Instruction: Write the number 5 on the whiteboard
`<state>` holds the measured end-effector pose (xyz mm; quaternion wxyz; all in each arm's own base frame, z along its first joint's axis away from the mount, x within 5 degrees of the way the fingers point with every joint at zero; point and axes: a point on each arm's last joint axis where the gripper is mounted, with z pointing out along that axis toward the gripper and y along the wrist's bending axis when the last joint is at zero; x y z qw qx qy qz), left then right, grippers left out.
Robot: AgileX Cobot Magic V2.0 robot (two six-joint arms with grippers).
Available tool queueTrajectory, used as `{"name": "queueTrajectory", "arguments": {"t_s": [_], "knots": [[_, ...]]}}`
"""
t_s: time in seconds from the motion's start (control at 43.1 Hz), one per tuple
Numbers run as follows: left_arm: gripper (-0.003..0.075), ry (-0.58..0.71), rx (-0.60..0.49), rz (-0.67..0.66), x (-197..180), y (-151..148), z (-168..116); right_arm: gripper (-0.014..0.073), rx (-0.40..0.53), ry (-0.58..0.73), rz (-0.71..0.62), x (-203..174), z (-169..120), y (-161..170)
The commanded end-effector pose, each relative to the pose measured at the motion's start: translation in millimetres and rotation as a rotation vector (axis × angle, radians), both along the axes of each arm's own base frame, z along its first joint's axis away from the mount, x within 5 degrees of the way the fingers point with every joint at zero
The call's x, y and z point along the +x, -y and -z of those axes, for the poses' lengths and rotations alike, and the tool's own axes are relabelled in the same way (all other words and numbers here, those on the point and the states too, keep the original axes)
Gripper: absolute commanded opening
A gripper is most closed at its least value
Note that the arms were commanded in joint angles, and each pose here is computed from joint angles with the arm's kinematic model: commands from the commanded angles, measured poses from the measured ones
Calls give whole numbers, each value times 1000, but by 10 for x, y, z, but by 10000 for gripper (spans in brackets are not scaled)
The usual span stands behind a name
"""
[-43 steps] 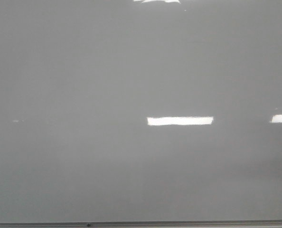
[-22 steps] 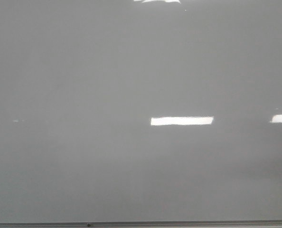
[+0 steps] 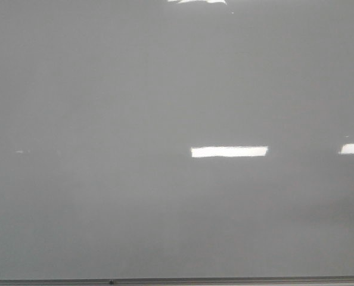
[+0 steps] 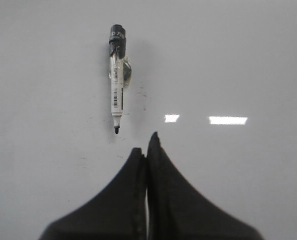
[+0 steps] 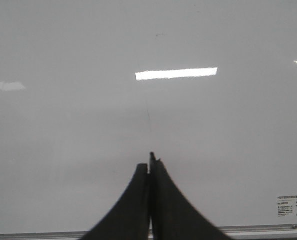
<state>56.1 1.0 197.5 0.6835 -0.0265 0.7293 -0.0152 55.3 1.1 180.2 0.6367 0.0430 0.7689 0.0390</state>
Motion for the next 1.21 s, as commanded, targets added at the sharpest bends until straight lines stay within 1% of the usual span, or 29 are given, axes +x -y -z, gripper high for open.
{"name": "queueTrajectory", "arguments": {"t_s": [0.0, 0.162, 0.278, 0.394, 0.464, 0.556, 0.649, 0.719, 0.811, 0.927, 1.02, 1.113, 1.182], "knots": [[-20, 87, -10, 9, -6, 6, -61, -67, -14, 125, 13, -8, -155, 11], [-20, 95, -10, 9, -6, 6, -68, -67, -13, 155, 15, -7, -182, 13], [-20, 137, -9, 11, -8, 8, -106, -67, -14, 233, 22, -7, -255, 19], [-20, 159, -7, 12, -10, 8, -126, -67, -15, 278, 25, -14, -316, 21], [-20, 196, -4, 13, -14, 10, -160, -67, -15, 287, 23, -32, -401, 19], [-20, 314, -3, 17, -47, 13, -331, -67, -16, 311, 19, -84, -604, 14], [-20, 344, 9, 15, -90, 13, -523, -67, -17, 305, 13, -145, -814, 7], [-20, 307, 37, 9, -110, 9, -644, -67, -17, 274, 8, -160, -970, 2], [-20, 241, 67, -1, -104, 1, -782, -67, -17, 199, 1, -121, -1086, -2], [-20, 110, 105, -15, -13, -16, -867, -67, -16, 129, -1, -6, -1152, -1], [-20, 36, 116, -17, 80, -23, -887, -67, -15, 107, 1, 64, -1152, 2], [-20, 30, 117, -14, 129, -20, -900, -55, -15, 106, 1, 76, -1153, 3], [-4, 45, 117, -12, 134, -18, -913, -5, -15, 115, 2, 77, -1162, 3]]}}
